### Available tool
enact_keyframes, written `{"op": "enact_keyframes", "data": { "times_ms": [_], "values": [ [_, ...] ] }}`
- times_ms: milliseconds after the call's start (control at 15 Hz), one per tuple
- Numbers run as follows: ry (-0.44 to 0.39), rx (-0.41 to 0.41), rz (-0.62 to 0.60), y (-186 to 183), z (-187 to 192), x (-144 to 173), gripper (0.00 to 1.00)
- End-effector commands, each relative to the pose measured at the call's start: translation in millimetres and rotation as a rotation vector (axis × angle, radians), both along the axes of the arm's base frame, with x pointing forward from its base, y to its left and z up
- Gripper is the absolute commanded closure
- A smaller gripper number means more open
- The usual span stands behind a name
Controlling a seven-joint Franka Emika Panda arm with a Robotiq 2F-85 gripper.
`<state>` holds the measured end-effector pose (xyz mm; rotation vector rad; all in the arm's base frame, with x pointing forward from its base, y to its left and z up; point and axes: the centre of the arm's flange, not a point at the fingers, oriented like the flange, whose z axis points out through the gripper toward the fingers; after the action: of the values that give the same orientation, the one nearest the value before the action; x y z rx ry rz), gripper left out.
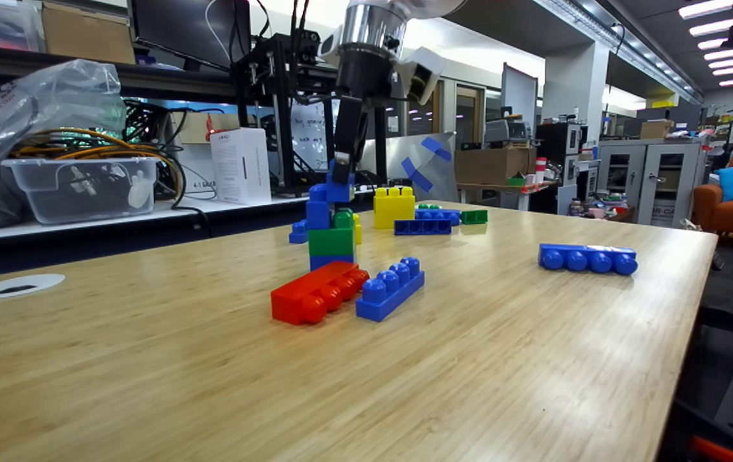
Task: Stack the blue block on the blue and green blocks.
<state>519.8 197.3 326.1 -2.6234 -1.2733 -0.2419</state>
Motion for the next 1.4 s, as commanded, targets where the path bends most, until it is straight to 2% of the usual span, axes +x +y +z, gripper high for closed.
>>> {"op": "enact_keyframes", "data": {
  "times_ms": [0, 1333],
  "values": [
    [-0.023, -0.015, -0.006, 0.7, 4.1, -1.2, 0.55],
    [-0.014, -0.056, -0.008, -3.7, 4.9, -16.1, 0.55]
  ]
}}
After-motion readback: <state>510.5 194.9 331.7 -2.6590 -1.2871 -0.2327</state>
